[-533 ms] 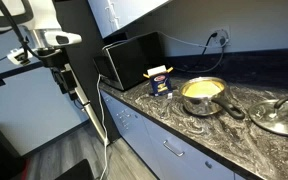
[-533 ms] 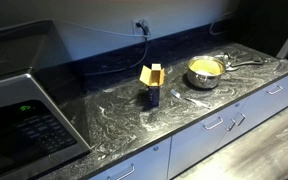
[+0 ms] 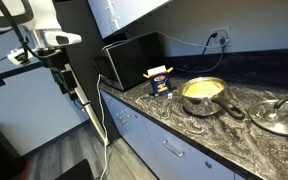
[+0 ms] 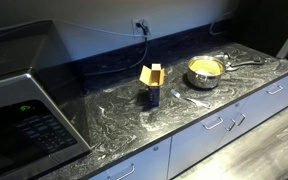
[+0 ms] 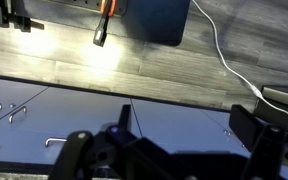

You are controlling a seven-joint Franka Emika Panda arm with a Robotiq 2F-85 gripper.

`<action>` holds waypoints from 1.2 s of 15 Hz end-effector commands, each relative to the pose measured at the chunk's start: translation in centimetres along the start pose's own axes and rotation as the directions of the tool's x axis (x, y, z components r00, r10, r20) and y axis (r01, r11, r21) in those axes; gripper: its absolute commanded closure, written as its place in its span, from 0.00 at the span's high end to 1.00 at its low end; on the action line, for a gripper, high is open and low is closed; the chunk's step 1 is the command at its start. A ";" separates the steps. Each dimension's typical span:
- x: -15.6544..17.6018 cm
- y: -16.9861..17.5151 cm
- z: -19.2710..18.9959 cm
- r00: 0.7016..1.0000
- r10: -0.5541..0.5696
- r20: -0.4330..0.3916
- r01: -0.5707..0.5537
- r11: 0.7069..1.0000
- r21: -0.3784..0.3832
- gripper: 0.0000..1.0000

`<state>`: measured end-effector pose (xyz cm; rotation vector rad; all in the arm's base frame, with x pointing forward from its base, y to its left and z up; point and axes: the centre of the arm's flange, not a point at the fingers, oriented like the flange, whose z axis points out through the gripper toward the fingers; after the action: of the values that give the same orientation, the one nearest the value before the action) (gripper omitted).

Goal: Put the lid on the plate

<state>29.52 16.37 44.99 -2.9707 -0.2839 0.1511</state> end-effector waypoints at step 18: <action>8.1 16.3 -15.0 0.895 0.133 -0.425 -0.248 0.942 -0.227 1.00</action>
<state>37.94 2.44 56.09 -3.1778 0.0288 -0.4591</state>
